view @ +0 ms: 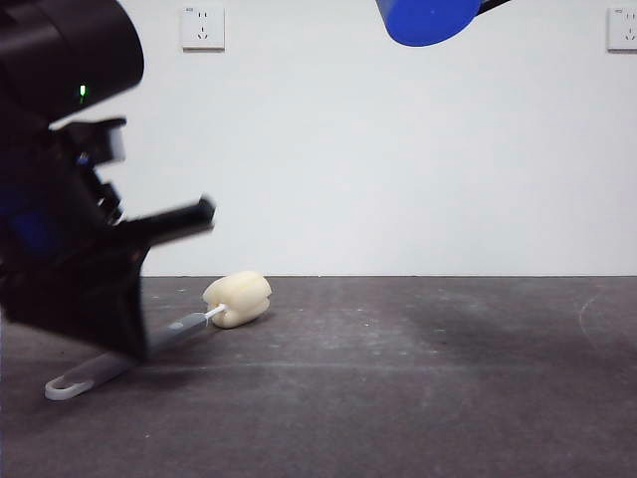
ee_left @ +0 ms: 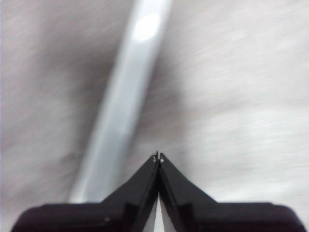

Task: Pick up the cup brush,pick up the cup,insert the brush into the cup,clean the cup,put the cup brush back,put the cup back to the fixed position on the table

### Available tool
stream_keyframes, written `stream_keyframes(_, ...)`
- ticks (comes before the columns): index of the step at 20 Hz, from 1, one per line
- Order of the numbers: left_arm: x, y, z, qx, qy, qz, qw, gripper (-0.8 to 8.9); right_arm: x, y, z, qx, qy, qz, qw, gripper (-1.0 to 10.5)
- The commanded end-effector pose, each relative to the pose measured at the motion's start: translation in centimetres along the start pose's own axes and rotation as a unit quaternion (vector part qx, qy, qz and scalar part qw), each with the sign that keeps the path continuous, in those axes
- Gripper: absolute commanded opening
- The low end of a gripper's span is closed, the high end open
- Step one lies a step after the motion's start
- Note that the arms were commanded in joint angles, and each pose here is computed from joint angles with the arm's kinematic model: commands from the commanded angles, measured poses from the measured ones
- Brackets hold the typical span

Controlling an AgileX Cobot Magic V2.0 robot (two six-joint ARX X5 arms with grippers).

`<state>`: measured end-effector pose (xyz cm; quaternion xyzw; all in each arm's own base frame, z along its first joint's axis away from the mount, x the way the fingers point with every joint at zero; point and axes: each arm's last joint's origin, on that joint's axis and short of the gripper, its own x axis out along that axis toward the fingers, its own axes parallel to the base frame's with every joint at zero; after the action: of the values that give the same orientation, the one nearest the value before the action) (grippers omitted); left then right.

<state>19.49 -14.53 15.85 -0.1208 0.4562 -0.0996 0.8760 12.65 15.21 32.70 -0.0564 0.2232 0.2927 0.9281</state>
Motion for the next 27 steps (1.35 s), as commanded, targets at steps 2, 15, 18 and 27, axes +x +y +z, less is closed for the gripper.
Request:
stream_keyframes(2,-2.0,-1.0,1.2,0.006,-0.047,-0.068,0.997,0.89,0.7,0.0,0.0,0.011,-0.024,-0.016,1.0,-0.1)
stream_keyframes(15,-14.2,0.7,1.0,0.045,-0.175,-0.193,0.964,2.28,11.2,-2.0,-10.1,-0.005,-0.023,-0.041,0.999,-0.1)
stream_keyframes(18,-14.9,1.5,0.2,0.047,-0.156,-0.18,0.97,2.28,14.2,-2.5,-11.7,0.012,-0.016,-0.055,0.998,-0.1)
stream_keyframes(27,-15.0,1.9,-0.3,0.052,-0.139,-0.165,0.975,2.25,17.4,-4.5,-14.0,0.013,-0.014,-0.063,0.998,-0.1)
